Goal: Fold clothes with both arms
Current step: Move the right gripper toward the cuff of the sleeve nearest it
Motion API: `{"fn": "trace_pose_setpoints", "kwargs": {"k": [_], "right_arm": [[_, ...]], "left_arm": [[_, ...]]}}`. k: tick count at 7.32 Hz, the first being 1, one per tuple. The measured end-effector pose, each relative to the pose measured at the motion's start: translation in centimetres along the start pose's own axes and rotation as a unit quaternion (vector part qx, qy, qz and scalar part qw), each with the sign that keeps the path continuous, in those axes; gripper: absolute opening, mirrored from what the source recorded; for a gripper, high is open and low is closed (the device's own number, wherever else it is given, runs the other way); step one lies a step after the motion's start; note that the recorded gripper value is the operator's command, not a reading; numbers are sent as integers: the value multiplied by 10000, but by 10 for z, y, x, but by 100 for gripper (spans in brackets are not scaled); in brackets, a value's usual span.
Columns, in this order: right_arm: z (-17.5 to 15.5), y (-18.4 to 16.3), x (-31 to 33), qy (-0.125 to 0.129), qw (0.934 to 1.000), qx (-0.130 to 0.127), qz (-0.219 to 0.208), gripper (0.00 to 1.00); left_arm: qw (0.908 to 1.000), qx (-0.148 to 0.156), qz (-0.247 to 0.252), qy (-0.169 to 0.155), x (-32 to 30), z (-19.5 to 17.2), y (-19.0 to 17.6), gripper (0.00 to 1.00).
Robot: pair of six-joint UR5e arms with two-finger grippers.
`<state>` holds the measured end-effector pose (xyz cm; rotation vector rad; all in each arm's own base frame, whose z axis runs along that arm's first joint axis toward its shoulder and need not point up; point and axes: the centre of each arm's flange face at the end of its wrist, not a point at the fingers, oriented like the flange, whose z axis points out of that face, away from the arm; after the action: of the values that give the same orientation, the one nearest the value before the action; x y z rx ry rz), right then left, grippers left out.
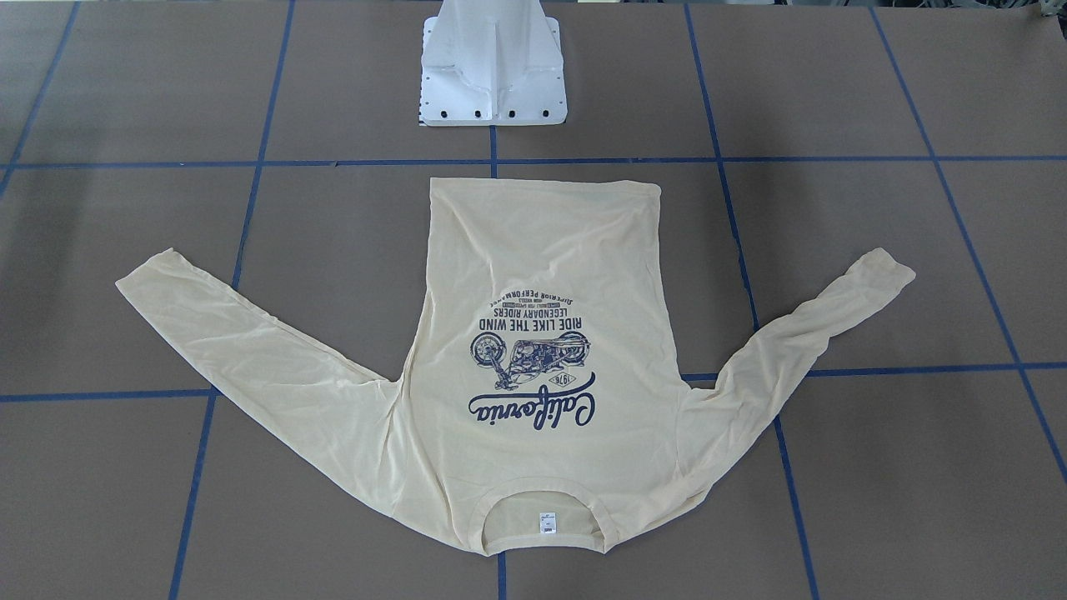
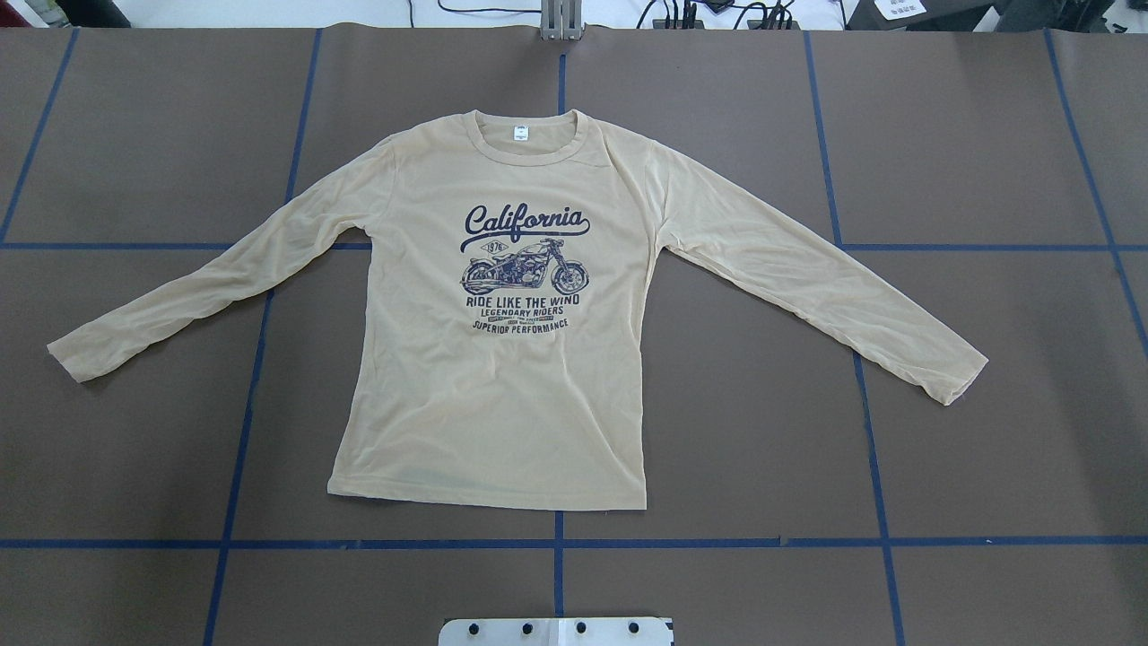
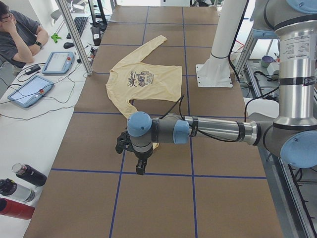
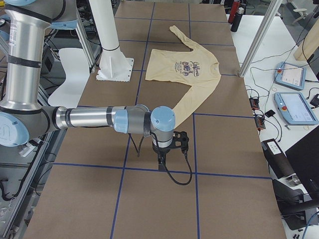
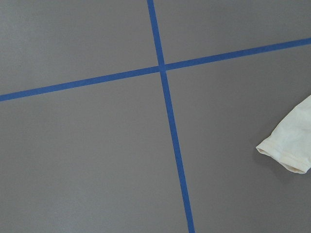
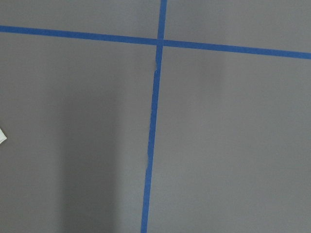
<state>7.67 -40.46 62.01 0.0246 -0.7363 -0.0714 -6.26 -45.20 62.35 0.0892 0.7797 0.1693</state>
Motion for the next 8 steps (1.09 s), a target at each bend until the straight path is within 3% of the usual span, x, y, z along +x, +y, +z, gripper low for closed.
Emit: {"fn": "trace_pose_setpoints", "kwargs": {"k": [4, 6, 8], "right_arm": [[-6, -4, -5, 7, 10000, 64, -74, 100], [-22, -23, -21, 1, 9994, 249, -232, 100], [-52, -66, -46, 33, 9971, 586, -483, 100]], "left_arm": [[9997, 148, 169, -31, 11, -12, -9, 100], [9961, 610, 631, -108, 29, -33, -27, 100], [9794, 1401, 1409, -349, 47, -57, -57, 100]]}}
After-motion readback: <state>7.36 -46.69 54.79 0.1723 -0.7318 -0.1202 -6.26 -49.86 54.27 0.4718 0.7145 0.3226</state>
